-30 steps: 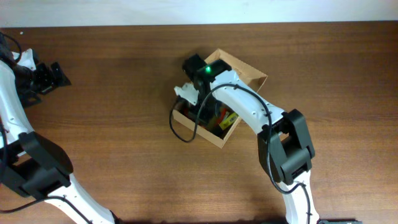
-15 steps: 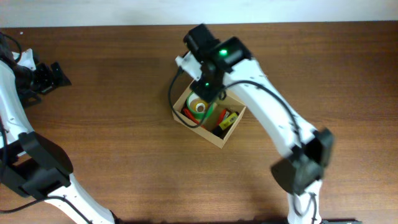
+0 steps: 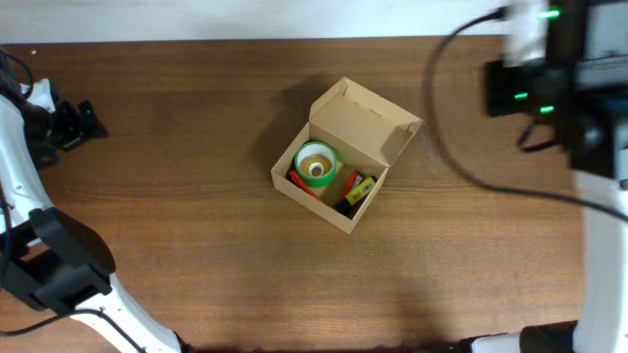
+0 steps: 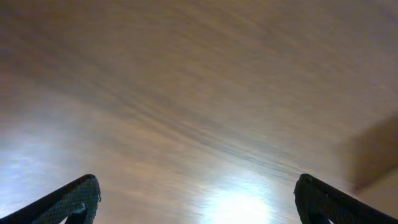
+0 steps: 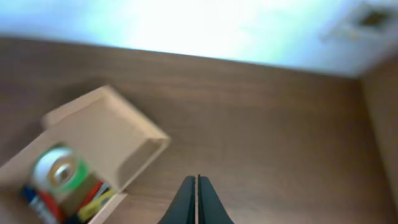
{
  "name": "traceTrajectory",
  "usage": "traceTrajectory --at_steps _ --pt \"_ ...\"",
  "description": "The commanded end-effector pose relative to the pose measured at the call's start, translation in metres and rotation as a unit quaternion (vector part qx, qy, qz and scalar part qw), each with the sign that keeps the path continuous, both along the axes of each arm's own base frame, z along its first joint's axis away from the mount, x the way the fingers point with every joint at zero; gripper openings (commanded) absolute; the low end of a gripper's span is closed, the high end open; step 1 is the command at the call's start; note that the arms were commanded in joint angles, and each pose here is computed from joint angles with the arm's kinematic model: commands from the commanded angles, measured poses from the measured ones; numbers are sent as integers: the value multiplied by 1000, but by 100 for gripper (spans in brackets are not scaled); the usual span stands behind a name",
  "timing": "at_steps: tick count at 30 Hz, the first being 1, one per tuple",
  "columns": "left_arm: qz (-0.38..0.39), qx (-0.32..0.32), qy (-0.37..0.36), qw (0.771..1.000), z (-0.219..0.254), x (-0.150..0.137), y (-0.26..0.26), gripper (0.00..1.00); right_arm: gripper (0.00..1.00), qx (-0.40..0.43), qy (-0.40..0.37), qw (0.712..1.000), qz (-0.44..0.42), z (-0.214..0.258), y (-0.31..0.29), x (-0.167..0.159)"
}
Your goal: Pack container
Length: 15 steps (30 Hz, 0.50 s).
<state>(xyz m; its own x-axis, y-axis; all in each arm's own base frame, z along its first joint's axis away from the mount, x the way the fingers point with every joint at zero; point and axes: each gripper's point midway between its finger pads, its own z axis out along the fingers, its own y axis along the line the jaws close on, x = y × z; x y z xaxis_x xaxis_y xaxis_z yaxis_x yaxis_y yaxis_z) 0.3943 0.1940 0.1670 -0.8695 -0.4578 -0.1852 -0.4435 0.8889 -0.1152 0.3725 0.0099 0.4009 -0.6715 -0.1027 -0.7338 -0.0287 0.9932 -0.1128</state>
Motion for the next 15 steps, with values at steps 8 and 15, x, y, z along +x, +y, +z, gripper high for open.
traceTrajectory --at_steps 8,15 --pt "2 48 -22 999 5 11 19 99 4 170 190 963 -90 -147 -41 1" --pt "-32 -84 -127 988 22 48 -27 100 4 191 312 928 -70 -253 1 -15"
